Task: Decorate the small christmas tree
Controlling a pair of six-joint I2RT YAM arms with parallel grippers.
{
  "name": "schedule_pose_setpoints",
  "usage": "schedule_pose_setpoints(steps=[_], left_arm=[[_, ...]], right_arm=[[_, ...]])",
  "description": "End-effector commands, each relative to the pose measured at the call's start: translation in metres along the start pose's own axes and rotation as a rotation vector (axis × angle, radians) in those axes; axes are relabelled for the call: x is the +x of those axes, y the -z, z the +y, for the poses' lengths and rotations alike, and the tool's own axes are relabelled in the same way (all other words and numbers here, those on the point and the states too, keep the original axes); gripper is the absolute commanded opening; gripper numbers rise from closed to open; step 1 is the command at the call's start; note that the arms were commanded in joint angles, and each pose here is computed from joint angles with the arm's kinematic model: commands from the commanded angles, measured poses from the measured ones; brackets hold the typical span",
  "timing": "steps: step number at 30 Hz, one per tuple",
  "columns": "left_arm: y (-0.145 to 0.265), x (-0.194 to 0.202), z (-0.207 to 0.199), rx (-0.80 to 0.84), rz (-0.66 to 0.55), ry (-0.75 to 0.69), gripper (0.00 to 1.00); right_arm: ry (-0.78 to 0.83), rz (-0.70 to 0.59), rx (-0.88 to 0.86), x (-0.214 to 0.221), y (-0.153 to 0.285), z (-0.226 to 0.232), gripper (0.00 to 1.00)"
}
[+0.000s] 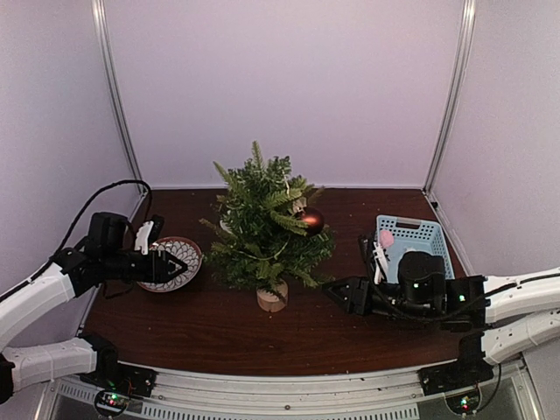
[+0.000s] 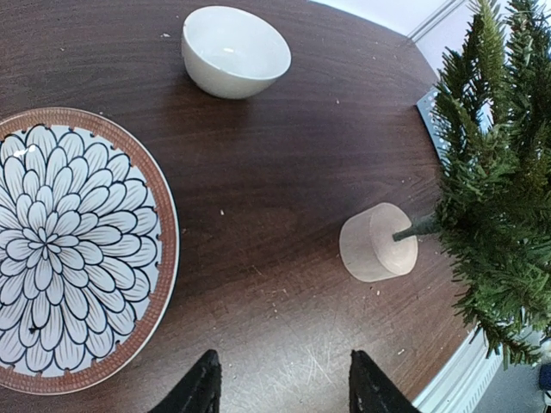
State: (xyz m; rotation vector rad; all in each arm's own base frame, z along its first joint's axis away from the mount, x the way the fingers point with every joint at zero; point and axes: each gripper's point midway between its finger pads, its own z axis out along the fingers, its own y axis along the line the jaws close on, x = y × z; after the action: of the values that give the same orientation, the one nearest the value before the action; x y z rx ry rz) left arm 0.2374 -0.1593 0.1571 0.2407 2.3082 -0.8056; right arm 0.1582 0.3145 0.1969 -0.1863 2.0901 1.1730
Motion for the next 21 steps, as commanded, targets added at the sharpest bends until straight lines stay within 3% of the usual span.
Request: schedule_pose_setpoints(steps=[1,21], left_arm=[[0.003,-0.025,-0.009,0.021,-0.066,-0.049,0.51],[-0.005,-0.033,-0.01,0.031,-0.071,-0.046,0.5]], right_arm=[[0.059,0.018,0.006,0.002,-0.003,0.002,0.44],[0.008,-0.04,0.047,-0.014,-0.015,-0.014,0.41]])
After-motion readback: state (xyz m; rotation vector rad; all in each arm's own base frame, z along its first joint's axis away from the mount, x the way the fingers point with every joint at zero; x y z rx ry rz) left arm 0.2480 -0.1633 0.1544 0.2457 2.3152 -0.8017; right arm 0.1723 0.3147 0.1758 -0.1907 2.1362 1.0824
